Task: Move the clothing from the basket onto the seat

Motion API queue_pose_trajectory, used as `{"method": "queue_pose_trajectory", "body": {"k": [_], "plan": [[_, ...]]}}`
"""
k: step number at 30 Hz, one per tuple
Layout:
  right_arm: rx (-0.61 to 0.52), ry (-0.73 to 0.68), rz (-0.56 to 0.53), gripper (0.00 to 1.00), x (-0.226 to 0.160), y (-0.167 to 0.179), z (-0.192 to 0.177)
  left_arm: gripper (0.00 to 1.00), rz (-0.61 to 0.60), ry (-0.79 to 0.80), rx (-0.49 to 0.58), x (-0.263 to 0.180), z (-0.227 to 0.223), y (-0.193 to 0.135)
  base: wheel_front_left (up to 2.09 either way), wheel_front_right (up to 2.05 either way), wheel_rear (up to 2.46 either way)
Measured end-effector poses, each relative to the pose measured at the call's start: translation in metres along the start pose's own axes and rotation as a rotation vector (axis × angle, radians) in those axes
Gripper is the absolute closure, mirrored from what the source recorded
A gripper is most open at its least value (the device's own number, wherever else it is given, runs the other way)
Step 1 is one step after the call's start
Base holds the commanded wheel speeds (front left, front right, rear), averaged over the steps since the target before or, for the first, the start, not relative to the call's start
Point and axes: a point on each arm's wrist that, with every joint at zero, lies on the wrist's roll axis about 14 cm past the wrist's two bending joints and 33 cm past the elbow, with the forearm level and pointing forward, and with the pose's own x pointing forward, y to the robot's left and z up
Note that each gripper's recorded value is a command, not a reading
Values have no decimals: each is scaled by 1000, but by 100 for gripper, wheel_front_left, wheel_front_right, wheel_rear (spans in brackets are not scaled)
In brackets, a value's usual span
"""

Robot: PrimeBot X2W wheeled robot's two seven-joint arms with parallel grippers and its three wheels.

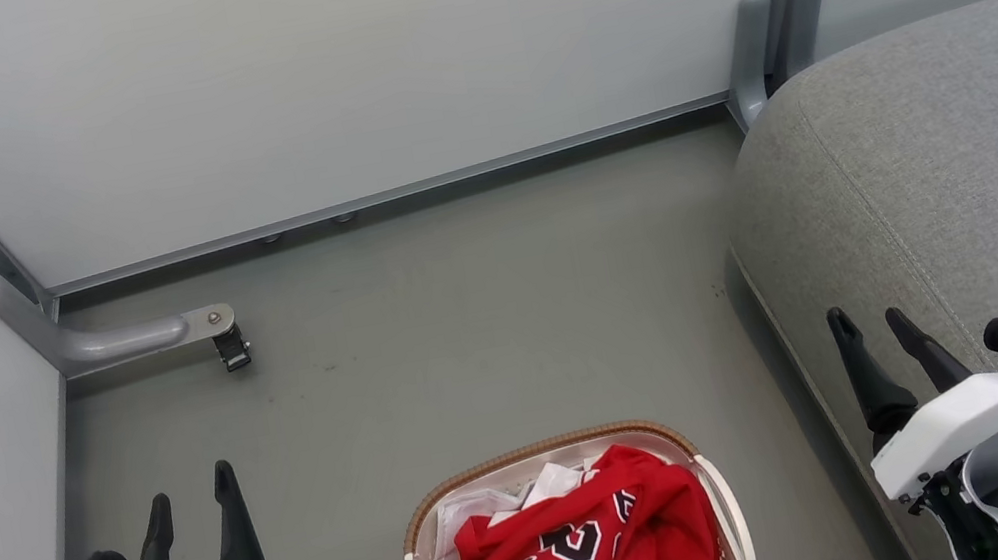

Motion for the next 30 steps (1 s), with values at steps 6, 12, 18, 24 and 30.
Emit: {"method": "queue_pose_trajectory", "body": {"k": [6,12,18,24,30], "plan": [[-58,0,15,0,1,4,-2,0,-19,-10,74,0,1,-4,0,0,0],[-128,8,26,0,1,5,-4,0,-31,-13,144,-2,1,-6,0,0,0],[-156,11,26,0,1,5,-8,0,-24,-18,190,-5,0,-3,0,0,0],[-207,11,29,0,1,4,-9,0,-30,-28,240,-7,0,-3,0,0,0],[-233,3,29,0,1,4,-8,0,-33,-49,269,-8,4,-3,0,0,0]]}}
